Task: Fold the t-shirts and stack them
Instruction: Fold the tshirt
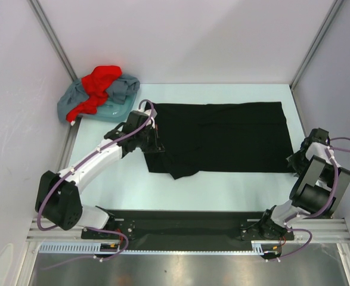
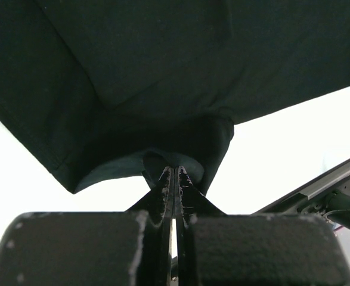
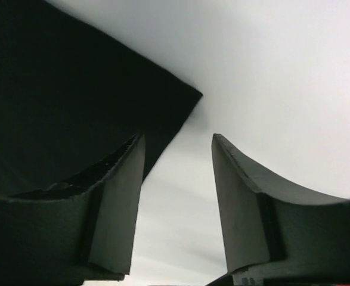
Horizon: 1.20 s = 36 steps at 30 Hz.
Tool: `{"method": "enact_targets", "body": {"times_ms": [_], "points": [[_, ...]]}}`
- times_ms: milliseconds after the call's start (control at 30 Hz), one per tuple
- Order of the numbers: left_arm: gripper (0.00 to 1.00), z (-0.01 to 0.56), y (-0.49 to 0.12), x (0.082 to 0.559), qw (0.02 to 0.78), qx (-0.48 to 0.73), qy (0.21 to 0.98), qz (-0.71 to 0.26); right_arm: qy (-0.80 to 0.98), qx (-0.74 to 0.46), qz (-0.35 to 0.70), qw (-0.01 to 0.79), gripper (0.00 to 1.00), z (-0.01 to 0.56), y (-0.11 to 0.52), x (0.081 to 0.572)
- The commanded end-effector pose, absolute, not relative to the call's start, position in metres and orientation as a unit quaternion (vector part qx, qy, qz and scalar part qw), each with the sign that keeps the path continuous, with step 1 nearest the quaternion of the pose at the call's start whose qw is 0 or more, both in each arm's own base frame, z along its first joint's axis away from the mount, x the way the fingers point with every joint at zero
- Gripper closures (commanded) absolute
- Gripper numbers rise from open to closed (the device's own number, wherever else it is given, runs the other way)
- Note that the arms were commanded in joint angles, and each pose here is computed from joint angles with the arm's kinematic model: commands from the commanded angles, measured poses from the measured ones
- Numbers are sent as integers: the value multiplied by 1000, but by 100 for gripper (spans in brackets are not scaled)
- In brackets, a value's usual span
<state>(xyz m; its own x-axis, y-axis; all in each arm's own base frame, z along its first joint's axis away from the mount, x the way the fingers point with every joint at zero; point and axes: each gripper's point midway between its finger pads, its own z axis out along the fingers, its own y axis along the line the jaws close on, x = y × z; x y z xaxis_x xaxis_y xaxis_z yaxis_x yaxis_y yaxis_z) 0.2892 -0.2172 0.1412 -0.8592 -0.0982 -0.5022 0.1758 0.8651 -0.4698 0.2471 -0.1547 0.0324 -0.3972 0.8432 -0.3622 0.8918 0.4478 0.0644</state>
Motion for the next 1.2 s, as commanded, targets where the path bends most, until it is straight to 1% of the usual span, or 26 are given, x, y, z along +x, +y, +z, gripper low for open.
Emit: {"method": "enact_targets", "body": {"times_ms": [0, 167, 200, 233, 333, 500, 800, 900, 933, 1033, 1100, 1133, 1167], "points": [[100, 154, -216, 292, 288, 26, 918, -271, 822, 521, -87, 213, 48, 44, -178, 269], [100, 151, -214, 291, 282, 19, 920, -270, 819, 528, -86, 208, 52, 39, -183, 273], [100, 151, -214, 291, 282, 18, 920, -270, 819, 529, -88, 203, 53, 37, -183, 272], [100, 151, -214, 292, 283, 16, 920, -270, 820, 530, -90, 196, 57, 36, -182, 269], [100, 151, -214, 292, 283, 13, 920, -270, 819, 532, -97, 193, 57, 38, -182, 264], [100, 151, -213, 292, 283, 7, 920, -271, 817, 530, -115, 194, 55, 41, -184, 255], [100, 151, -214, 292, 285, 3, 919, -273, 819, 535, -112, 175, 56, 22, -184, 258], [100, 155, -210, 292, 293, -4, 917, -271, 820, 535, -111, 170, 67, 21, -183, 258], [100, 155, -210, 291, 295, -5, 916, -271, 821, 535, -114, 166, 74, 20, -182, 256], [100, 158, -205, 289, 307, -15, 912, -270, 822, 533, -126, 157, 87, 18, -184, 250], [100, 163, -203, 286, 317, -22, 908, -273, 824, 529, -133, 151, 91, 15, -185, 247], [100, 162, -201, 284, 317, -25, 908, -273, 825, 529, -132, 149, 97, 15, -184, 246], [100, 162, -200, 283, 320, -29, 906, -274, 825, 528, -132, 152, 100, 16, -185, 249]]}}
